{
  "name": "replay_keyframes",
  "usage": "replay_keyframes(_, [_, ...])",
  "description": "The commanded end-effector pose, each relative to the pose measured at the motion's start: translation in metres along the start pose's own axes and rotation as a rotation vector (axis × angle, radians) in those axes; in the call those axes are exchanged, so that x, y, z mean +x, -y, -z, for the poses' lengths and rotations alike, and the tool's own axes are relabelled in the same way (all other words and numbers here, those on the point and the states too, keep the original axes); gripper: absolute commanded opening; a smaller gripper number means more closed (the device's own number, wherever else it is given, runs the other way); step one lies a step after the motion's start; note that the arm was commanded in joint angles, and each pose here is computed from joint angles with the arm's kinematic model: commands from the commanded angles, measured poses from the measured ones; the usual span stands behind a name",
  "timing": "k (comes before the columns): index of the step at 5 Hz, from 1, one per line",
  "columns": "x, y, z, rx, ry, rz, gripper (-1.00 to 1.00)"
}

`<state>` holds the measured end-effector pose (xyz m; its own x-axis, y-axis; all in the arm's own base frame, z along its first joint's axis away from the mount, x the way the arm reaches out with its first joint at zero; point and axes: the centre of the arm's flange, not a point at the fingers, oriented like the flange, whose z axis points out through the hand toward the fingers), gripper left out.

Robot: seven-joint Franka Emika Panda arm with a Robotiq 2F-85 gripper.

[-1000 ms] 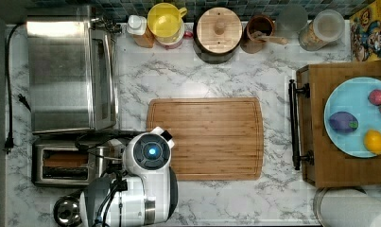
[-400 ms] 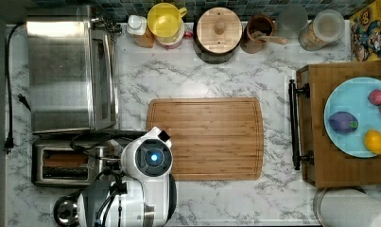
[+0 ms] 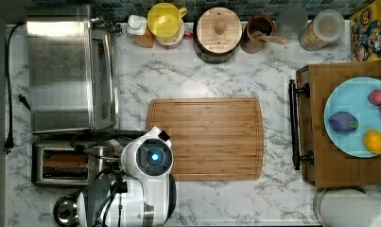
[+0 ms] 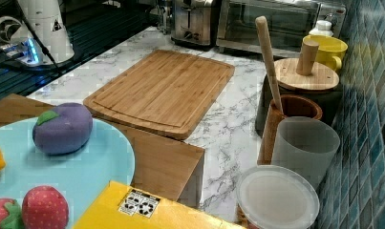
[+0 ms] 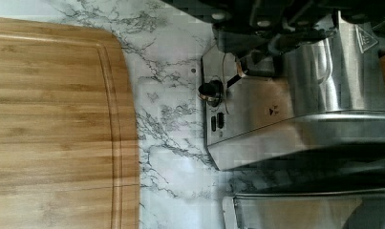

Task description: Turn on the toaster.

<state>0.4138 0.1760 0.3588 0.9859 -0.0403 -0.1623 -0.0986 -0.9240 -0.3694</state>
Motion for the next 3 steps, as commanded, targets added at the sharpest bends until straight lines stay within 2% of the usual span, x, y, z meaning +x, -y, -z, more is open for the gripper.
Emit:
replay_keyframes(1, [0.011,0.031,-0.063,-0.085,0.078,0.058,-1.0])
replay_keyframes(3, [0.026,-0.011,-0.136,-0.22,0.147,-0.05,-1.0])
